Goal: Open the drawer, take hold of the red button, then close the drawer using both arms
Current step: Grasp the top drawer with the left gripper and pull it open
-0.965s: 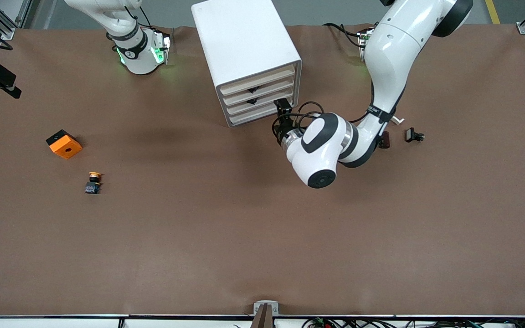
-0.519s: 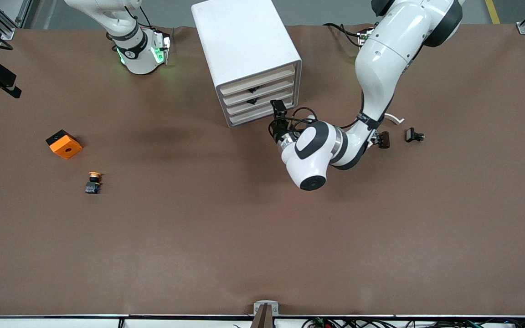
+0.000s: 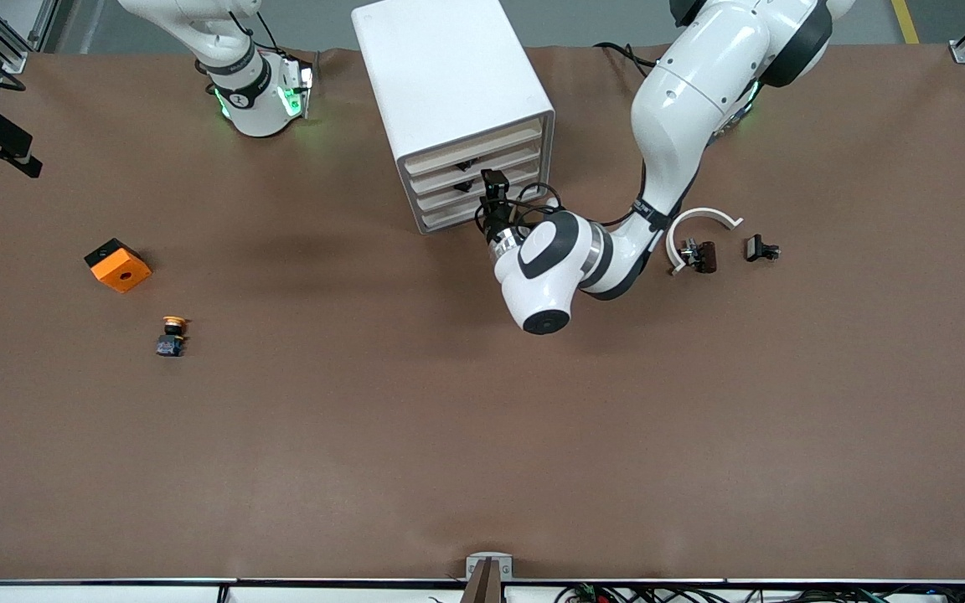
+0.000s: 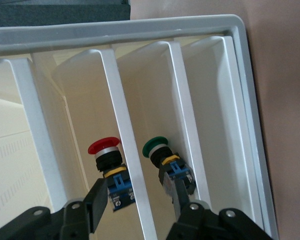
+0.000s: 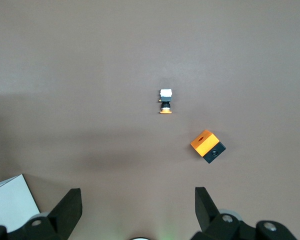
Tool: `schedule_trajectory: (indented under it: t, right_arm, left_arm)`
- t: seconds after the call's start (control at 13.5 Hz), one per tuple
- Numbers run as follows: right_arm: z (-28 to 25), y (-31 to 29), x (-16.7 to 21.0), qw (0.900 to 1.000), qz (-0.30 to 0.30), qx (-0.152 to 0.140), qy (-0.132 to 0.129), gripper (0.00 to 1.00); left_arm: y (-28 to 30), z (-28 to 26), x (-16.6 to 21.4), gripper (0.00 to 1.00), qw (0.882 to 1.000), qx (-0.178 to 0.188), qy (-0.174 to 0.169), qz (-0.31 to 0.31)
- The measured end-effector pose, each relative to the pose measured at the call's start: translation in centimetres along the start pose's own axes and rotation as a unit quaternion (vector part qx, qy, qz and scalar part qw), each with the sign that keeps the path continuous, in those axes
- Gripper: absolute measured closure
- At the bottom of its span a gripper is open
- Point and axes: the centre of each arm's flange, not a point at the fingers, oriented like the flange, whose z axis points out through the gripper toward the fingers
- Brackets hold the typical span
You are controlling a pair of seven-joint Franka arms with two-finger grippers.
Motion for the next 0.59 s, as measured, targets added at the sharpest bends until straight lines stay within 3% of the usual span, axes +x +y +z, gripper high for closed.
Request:
schedule_trajectory:
  t: [0.15, 0.59]
  right_arm:
    - [0.0, 0.0, 0.1, 1.0, -0.008, -0.001, 0.003, 0.0]
    - [-0.4, 0.1, 0.4, 1.0, -0.012, -0.004, 0.018, 0.0]
  left_arm:
    - [0.3, 0.7, 0.2, 0.47, 1.0, 0.013, 0.009, -0.003]
    - [0.9, 2.2, 0.8, 0.52, 0.999, 0.031, 0.021, -0.011]
